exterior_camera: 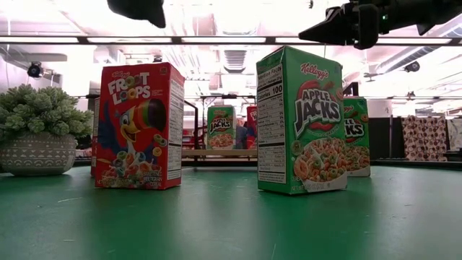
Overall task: Stack cereal on shelf
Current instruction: Put the bottom right red cereal box on the shelf aligned with the other red cereal box
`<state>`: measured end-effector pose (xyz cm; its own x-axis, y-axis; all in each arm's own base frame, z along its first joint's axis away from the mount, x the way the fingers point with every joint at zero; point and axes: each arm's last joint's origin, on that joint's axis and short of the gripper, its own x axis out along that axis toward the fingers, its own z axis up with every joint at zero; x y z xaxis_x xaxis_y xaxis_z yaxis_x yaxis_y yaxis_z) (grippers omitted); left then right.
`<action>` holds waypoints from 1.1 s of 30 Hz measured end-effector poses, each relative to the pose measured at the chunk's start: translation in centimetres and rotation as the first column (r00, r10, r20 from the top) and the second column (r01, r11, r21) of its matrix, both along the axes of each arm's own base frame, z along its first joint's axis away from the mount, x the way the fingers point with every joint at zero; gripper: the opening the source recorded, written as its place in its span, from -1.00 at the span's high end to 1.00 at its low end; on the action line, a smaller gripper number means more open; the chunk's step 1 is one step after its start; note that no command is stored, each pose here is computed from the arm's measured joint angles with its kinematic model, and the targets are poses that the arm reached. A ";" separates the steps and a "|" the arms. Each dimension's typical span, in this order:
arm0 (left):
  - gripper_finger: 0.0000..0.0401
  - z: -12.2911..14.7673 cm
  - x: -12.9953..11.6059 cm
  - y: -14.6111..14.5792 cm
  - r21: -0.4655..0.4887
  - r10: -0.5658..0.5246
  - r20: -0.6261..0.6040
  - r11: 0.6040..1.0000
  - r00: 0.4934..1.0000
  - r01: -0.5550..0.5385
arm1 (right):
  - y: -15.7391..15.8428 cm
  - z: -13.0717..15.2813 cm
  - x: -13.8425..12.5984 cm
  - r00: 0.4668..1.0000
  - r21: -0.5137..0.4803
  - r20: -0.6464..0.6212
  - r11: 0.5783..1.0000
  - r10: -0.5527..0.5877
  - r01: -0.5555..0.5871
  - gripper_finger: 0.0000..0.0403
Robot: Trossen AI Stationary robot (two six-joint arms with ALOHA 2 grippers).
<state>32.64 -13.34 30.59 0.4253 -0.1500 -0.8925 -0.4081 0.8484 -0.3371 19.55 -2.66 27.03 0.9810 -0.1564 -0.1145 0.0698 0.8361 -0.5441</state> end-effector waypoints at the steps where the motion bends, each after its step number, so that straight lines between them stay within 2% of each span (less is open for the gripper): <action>1: -0.43 -0.1 -0.1 0.1 0.014 0.002 -0.010 1.000 1.000 -0.002 | 0.0 0.0 0.0 1.000 0.000 0.000 1.000 0.000 0.000 0.94; 10: -0.47 -0.4 -0.7 0.5 0.115 -0.005 -0.058 0.993 0.998 0.011 | 0.0 0.0 0.0 1.000 0.000 0.000 1.000 0.000 0.000 0.94; 15: -0.52 -0.7 -0.9 0.5 0.169 -0.121 -0.073 0.977 0.990 0.132 | 0.0 0.0 0.0 1.000 0.000 0.000 1.000 0.000 0.000 0.94; 22: -0.54 -0.9 -1.3 0.7 0.303 -0.247 -0.125 0.913 0.961 0.274 | 0.0 0.0 0.0 1.000 0.012 0.002 1.000 -0.001 0.001 0.94; 27: -0.53 -1.3 -1.3 0.7 0.315 -0.280 -0.132 0.898 0.951 0.308 | 0.0 0.0 0.0 1.000 0.017 0.001 1.000 -0.002 0.002 0.94; 33: -0.50 -3.2 -1.5 0.8 0.314 -0.265 -0.165 0.899 0.950 0.305 | 0.0 -0.1 0.0 1.000 0.028 -0.004 1.000 -0.003 0.003 0.94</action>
<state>31.10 -12.52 27.37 0.3000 0.0633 -0.9519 -0.1509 0.9884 0.0182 19.54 -2.66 26.95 0.9802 -0.1559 -0.1223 0.0704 0.8507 -0.5209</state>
